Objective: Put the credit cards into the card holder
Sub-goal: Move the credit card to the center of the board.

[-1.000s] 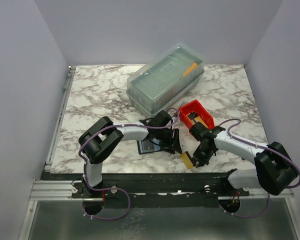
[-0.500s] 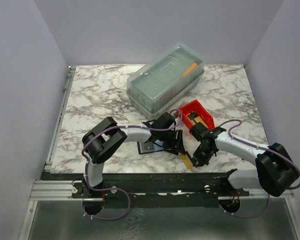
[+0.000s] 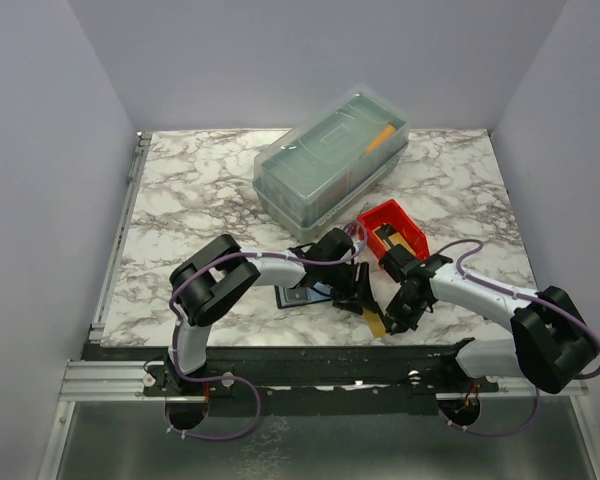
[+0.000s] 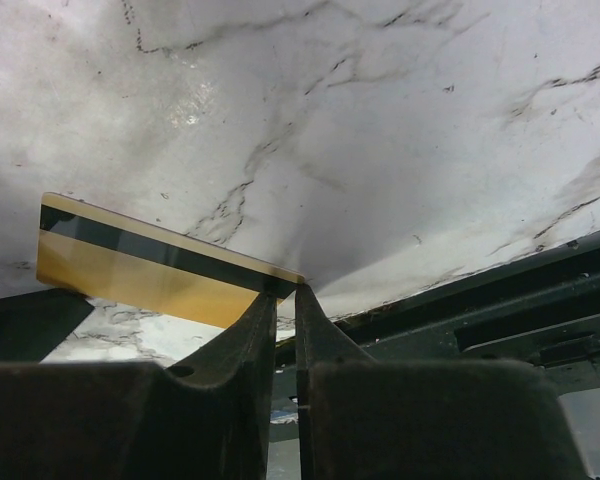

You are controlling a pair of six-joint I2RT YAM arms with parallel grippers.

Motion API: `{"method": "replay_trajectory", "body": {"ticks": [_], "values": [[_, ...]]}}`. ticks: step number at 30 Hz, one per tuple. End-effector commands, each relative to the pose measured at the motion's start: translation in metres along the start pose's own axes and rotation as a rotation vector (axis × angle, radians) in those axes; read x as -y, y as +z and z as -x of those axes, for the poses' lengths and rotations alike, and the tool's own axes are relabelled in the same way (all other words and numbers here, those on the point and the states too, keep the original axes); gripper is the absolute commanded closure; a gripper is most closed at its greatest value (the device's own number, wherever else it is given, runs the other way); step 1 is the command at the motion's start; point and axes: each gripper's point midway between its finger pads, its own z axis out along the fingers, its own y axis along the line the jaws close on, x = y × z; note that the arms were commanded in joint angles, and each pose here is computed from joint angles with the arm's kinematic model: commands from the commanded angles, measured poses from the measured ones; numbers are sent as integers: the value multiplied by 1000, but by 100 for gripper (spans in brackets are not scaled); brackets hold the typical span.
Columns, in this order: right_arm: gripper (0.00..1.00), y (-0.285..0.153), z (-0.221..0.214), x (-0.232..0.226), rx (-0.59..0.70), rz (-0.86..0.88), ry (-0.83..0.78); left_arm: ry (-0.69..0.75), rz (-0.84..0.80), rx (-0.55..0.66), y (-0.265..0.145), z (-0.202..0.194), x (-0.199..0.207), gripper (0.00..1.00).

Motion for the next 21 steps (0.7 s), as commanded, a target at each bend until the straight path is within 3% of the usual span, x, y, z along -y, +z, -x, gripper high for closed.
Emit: {"method": "replay_trajectory", "body": {"ticks": [1,6,11,14,21], "values": [[86,22,4,0,24,4,-13,-34,-42,-43,-5,-15,7,46],[83,2,6,-6,38,31,-31,-14,-52,-11,-21,-9,12,45],[55,-25,20,-20,111,99,-54,54,-71,4,-41,-4,22,41],[45,-28,32,-30,134,114,-83,97,-58,19,-54,-5,26,38],[44,-33,63,-76,189,157,-179,104,-44,71,-84,-2,24,38]]}}
